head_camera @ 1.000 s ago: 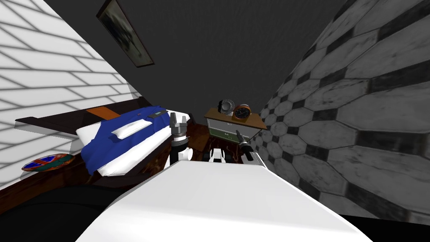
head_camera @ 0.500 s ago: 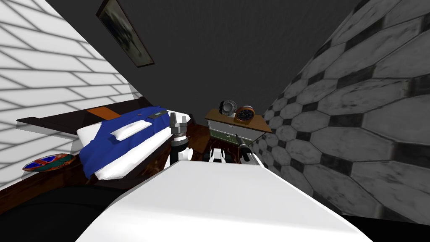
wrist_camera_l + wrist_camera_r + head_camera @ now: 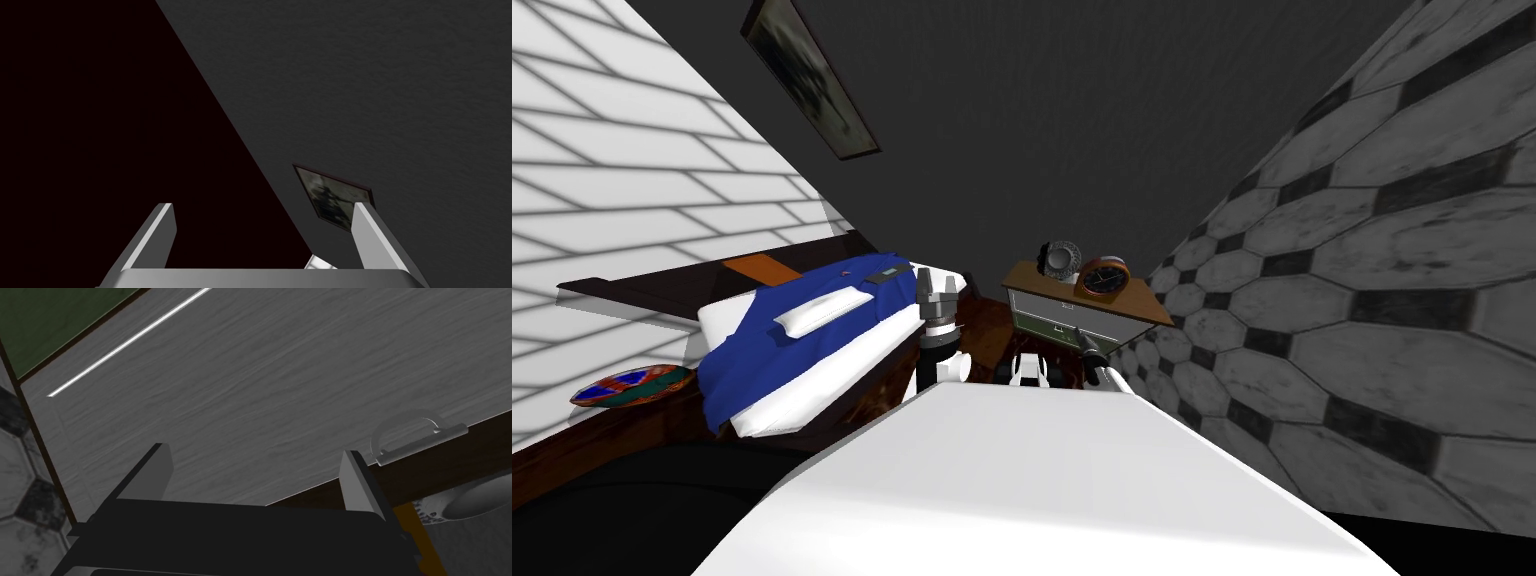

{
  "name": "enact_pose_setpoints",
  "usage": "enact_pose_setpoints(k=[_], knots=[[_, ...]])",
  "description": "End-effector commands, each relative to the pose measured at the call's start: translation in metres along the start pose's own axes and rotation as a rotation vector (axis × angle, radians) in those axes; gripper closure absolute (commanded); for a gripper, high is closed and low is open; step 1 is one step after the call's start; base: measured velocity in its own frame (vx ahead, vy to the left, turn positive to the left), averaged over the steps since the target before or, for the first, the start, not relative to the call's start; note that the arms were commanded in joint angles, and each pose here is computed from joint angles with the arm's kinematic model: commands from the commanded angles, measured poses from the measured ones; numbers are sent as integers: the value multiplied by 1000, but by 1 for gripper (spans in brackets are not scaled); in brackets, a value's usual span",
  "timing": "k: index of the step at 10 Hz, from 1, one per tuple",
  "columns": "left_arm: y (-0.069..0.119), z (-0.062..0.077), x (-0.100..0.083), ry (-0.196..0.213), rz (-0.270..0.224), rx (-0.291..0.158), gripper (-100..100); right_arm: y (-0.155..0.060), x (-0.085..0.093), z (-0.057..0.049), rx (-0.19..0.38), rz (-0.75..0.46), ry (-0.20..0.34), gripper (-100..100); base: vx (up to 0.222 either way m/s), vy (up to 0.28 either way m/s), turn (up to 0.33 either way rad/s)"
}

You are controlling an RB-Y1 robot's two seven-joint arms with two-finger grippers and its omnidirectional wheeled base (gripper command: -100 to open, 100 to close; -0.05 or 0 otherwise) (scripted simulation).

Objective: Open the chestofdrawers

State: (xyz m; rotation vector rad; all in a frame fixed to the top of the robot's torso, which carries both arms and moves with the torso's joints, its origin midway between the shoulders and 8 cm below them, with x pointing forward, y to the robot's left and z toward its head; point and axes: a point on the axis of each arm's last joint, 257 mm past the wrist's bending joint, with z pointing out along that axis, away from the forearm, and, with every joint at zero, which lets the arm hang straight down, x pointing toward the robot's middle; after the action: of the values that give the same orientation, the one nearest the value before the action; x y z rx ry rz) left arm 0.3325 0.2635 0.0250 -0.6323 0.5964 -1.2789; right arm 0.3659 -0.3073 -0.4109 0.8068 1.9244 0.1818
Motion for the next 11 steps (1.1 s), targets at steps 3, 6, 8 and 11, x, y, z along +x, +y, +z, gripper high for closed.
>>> enact_pose_setpoints(k=[3,6,8,11], knots=[[0,0,0,0,0,0,0,-34,9,2,106,-141,-8,-100,68,28,30],[0,0,0,0,0,0,0,-60,15,0,185,-240,-10,-100,68,17,33],[0,0,0,0,0,0,0,-84,20,-4,259,-337,-13,-100,74,26,58],[0,0,0,0,0,0,0,-105,20,-9,327,-438,-24,-100,67,25,37]])
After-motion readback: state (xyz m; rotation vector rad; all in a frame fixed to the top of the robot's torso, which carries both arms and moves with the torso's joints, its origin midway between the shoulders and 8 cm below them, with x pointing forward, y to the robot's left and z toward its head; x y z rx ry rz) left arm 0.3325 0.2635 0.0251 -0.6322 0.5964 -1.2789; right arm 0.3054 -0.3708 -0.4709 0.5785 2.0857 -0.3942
